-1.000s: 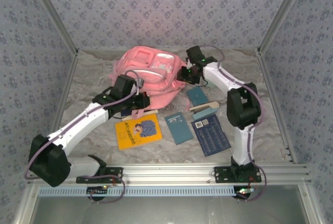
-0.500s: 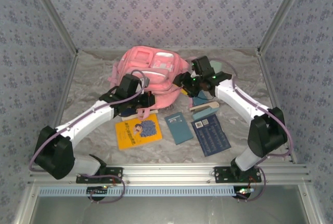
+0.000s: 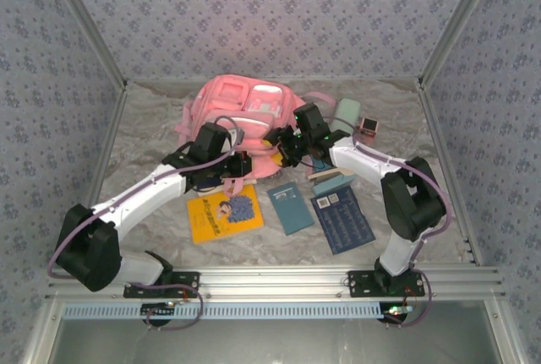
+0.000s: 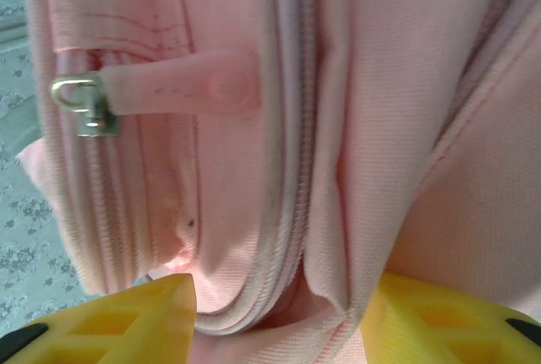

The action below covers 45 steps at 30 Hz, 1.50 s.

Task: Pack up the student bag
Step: Unzip the student bag at the top-center of the table.

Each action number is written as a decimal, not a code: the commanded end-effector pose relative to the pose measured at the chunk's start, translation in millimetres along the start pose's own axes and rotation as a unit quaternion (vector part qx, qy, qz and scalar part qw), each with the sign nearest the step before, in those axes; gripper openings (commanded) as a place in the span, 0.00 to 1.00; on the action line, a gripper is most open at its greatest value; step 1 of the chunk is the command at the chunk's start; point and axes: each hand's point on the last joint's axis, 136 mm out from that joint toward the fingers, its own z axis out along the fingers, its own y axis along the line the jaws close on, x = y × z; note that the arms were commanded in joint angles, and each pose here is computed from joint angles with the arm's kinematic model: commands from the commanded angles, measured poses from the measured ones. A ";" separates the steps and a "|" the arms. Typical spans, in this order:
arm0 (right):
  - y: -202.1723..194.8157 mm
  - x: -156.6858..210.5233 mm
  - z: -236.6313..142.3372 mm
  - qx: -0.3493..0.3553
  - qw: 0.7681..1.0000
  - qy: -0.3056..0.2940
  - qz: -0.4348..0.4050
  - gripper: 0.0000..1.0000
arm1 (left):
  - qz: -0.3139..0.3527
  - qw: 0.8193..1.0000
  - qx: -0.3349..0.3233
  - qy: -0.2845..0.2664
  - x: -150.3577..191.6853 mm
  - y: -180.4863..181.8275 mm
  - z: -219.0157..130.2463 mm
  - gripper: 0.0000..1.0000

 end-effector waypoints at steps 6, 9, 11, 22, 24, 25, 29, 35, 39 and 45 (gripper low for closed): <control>-11.4 1.7 5.7 0.012 1.000 -0.009 0.025 0.53 | 0.034 0.999 0.017 -0.036 -17.0 -12.5 -6.6 0.00; -9.2 0.6 14.4 0.011 1.000 -0.002 0.026 0.41 | 0.040 0.999 0.013 -0.032 -14.5 -10.5 -4.8 0.00; 7.7 -5.1 12.3 -0.001 1.000 -0.005 0.025 0.23 | 0.047 0.999 0.003 -0.025 -11.7 -5.9 -4.4 0.00; 17.1 -29.2 -32.6 0.036 0.996 -0.065 -0.045 0.00 | 0.055 0.994 -0.094 0.031 2.8 27.5 -22.5 0.00; 17.7 -32.7 -38.1 0.038 0.995 -0.069 -0.055 0.00 | 0.042 0.992 -0.108 0.039 3.8 40.1 -25.5 0.00; 16.9 -34.0 -39.7 0.041 0.995 -0.070 -0.058 0.00 | 0.035 0.992 -0.110 0.040 3.5 44.5 -26.8 0.00; 19.0 -40.9 -47.6 0.041 0.994 -0.064 -0.080 0.00 | 0.000 0.993 -0.113 0.032 -1.9 61.7 -34.4 0.00; 20.7 -56.4 -63.7 0.045 0.990 -0.064 -0.117 0.00 | -0.036 0.992 -0.121 0.025 -5.2 82.0 -42.4 0.00; 20.7 -67.1 -72.4 0.061 0.983 -0.069 -0.158 0.00 | -0.076 0.990 -0.115 0.022 -8.6 103.4 -39.1 0.00; 16.1 -75.6 -74.5 0.104 0.970 -0.061 -0.211 0.00 | -0.145 0.983 -0.108 -0.010 -26.3 139.5 -42.4 0.00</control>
